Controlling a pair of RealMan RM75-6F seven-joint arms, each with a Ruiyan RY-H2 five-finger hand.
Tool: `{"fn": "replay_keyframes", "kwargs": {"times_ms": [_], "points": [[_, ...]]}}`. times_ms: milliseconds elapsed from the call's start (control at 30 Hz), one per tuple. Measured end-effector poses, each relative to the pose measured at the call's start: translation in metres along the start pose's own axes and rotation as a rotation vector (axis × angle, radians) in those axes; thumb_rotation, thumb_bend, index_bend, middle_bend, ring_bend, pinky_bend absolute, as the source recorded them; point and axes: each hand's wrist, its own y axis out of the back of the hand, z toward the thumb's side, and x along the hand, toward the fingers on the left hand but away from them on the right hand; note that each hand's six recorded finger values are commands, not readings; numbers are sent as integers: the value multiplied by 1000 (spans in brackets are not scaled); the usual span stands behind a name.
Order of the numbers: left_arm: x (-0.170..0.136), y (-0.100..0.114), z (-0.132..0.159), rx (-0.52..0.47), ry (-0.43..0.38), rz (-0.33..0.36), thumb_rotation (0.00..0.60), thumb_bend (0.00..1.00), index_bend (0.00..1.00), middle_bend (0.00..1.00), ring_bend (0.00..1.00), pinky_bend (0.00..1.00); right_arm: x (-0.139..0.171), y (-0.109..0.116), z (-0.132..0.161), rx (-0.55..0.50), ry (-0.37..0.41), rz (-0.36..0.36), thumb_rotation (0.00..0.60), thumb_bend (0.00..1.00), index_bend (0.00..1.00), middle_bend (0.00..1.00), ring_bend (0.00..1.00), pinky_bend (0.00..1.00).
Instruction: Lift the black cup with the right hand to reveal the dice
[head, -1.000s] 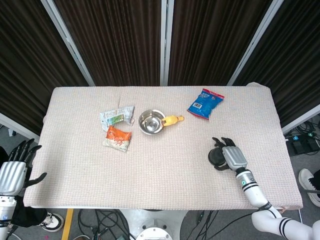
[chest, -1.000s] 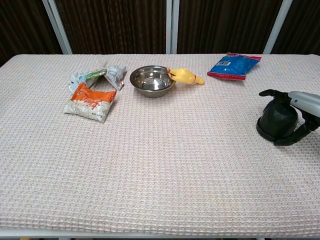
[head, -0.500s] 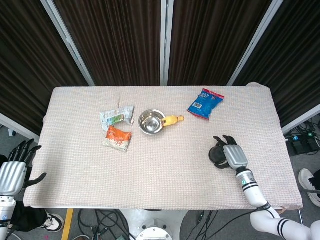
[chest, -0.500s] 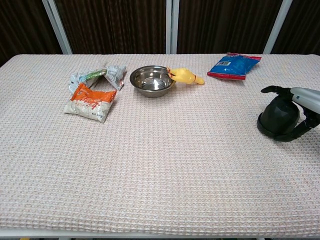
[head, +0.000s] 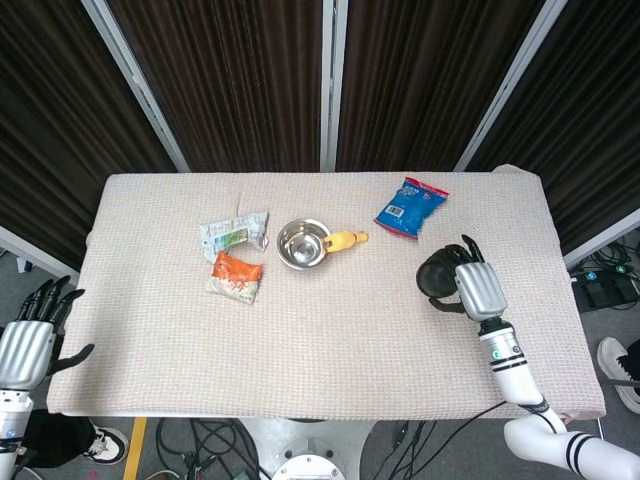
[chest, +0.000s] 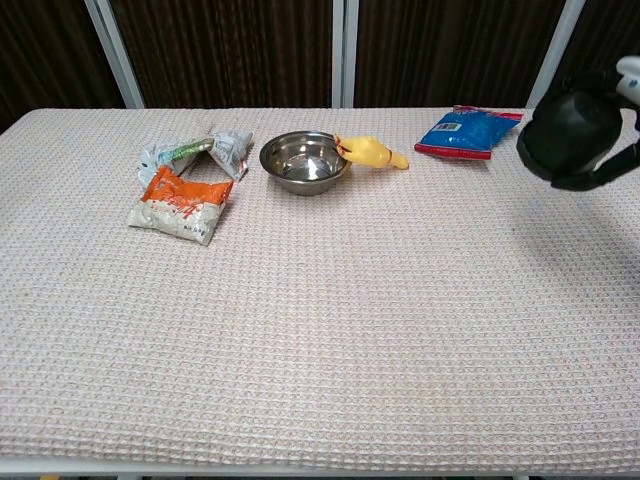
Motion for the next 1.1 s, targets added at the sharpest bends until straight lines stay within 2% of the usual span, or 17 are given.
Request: {"fn": "replay_keyframes", "kwargs": {"times_ms": [167, 267, 333, 500, 567, 633, 767, 900, 1000, 1100], "points": [[1, 0, 4, 0, -9, 0, 600, 153, 164, 33, 0, 129, -3, 45, 39, -16, 100, -115, 600, 195, 559, 547, 197, 14], [2, -1, 6, -4, -13, -1, 600, 153, 164, 33, 0, 129, 0, 58, 49, -5, 116, -154, 600, 195, 564, 548, 198, 19], [2, -1, 6, -5, -16, -2, 600, 153, 164, 33, 0, 129, 0, 50, 43, 11, 94, -129, 600, 197, 565, 547, 214, 16], [1, 1, 4, -3, -12, 3, 600, 153, 164, 33, 0, 129, -2, -2, -1, 108, -18, 42, 600, 202, 566, 546, 254, 0], [2, 2, 3, 1, -7, 6, 600, 152, 164, 33, 0, 128, -3, -12, -14, 139, -37, 64, 600, 201, 567, 546, 254, 0], [3, 2, 3, -1, -6, 6, 600, 153, 164, 33, 0, 128, -5, -8, -18, 157, -34, 43, 600, 200, 569, 547, 255, 0], [3, -2, 5, -8, -10, -6, 600, 153, 164, 33, 0, 129, -7, 16, -4, 146, 9, -28, 600, 178, 575, 555, 255, 0], [3, -5, 7, -1, -13, -18, 600, 153, 164, 33, 0, 129, -3, 32, 13, 153, 24, -10, 600, 182, 575, 555, 255, 0], [2, -2, 5, 4, -5, -5, 600, 153, 164, 33, 0, 129, -2, 19, 26, 190, 39, 75, 600, 188, 575, 552, 255, 0], [1, 0, 2, 4, 7, 2, 600, 153, 164, 33, 0, 129, -7, -11, 57, 205, 111, 175, 600, 187, 573, 550, 255, 0]]}}
